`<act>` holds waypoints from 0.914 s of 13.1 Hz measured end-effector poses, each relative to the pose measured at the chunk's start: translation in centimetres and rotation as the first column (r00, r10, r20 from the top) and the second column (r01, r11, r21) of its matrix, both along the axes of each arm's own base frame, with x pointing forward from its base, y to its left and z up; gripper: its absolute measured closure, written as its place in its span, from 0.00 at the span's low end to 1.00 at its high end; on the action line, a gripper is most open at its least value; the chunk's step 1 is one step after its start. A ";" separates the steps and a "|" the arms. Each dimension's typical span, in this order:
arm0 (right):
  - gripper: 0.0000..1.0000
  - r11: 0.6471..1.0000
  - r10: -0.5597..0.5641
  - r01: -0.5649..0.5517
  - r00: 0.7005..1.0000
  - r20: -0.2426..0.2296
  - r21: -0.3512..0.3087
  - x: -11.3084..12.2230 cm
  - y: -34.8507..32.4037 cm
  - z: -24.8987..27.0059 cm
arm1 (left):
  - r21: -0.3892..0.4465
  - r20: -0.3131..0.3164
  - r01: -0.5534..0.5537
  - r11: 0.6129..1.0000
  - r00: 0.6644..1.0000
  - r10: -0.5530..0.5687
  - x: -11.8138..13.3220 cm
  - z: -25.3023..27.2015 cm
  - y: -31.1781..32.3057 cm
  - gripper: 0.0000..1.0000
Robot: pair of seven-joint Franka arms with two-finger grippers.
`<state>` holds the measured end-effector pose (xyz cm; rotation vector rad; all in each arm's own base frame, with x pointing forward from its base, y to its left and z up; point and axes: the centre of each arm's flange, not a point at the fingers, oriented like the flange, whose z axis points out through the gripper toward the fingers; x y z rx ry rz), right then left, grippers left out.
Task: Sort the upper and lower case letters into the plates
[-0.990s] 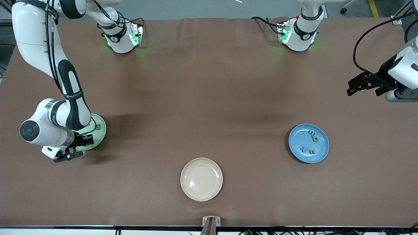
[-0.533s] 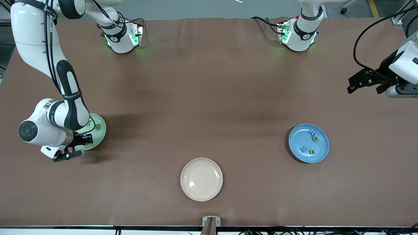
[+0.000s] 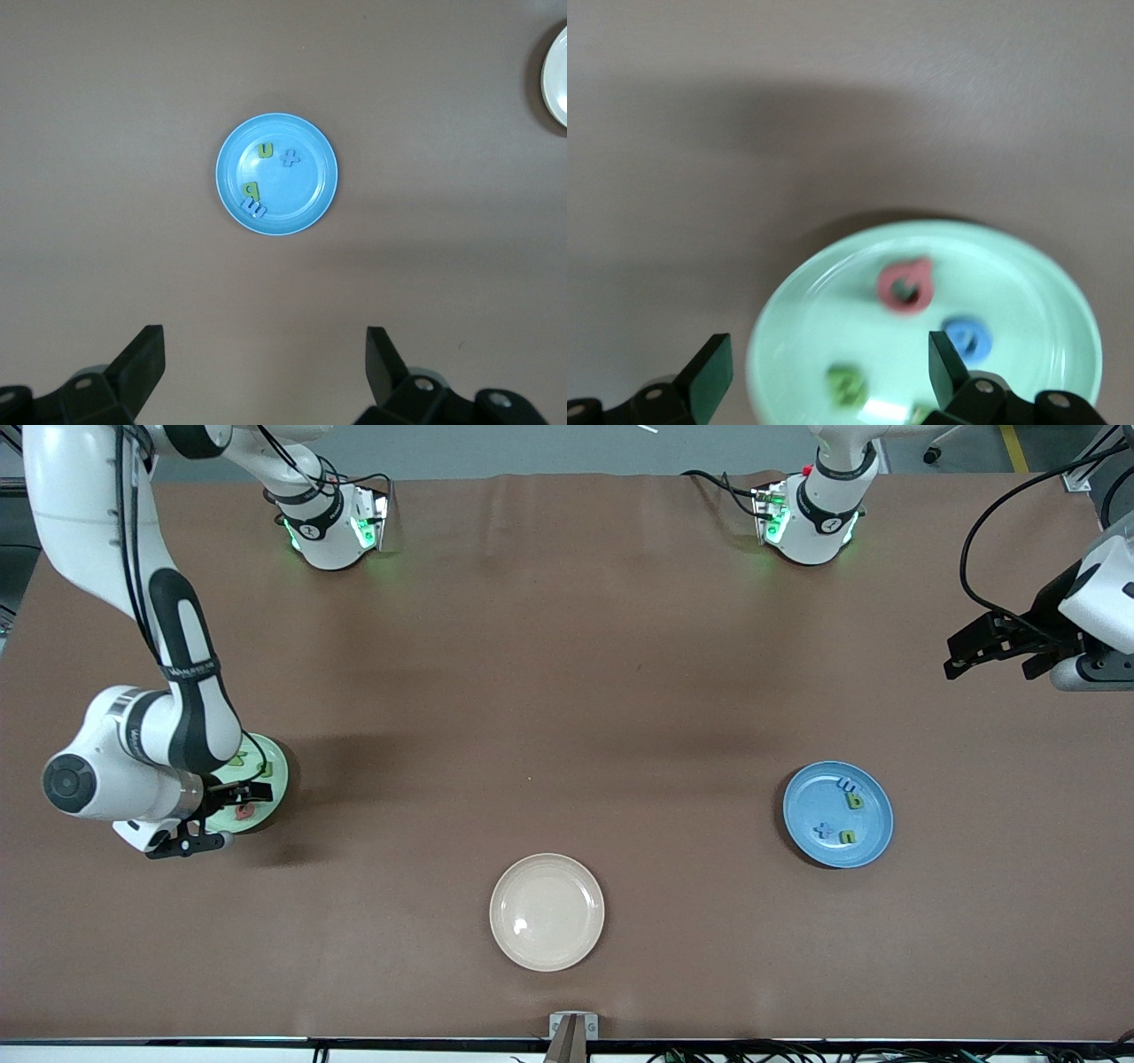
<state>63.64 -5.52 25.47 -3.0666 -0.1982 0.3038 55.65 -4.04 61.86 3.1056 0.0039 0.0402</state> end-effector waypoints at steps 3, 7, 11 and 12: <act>0.02 0.998 -0.055 0.055 0.998 -0.007 0.024 -1.5 2.8 9.2 | 0.000 -0.002 -0.001 1.000 1.000 0.001 0.0 -0.1 0.0 0.00; 0.01 0.996 -0.080 0.081 0.995 0.056 -0.028 -5.3 5.4 22.0 | 0.028 0.002 -0.012 1.000 1.000 0.012 0.1 0.0 1.0 0.00; 0.01 0.996 -0.082 0.084 0.989 0.126 -0.015 -7.8 4.9 33.0 | 0.038 0.005 -0.001 0.999 1.000 0.001 -0.6 0.8 0.4 0.00; 0.01 0.996 -0.083 0.086 0.986 0.147 -0.014 -7.8 4.9 34.9 | 0.040 -0.009 0.003 0.999 1.000 -0.003 -1.1 1.0 0.3 0.00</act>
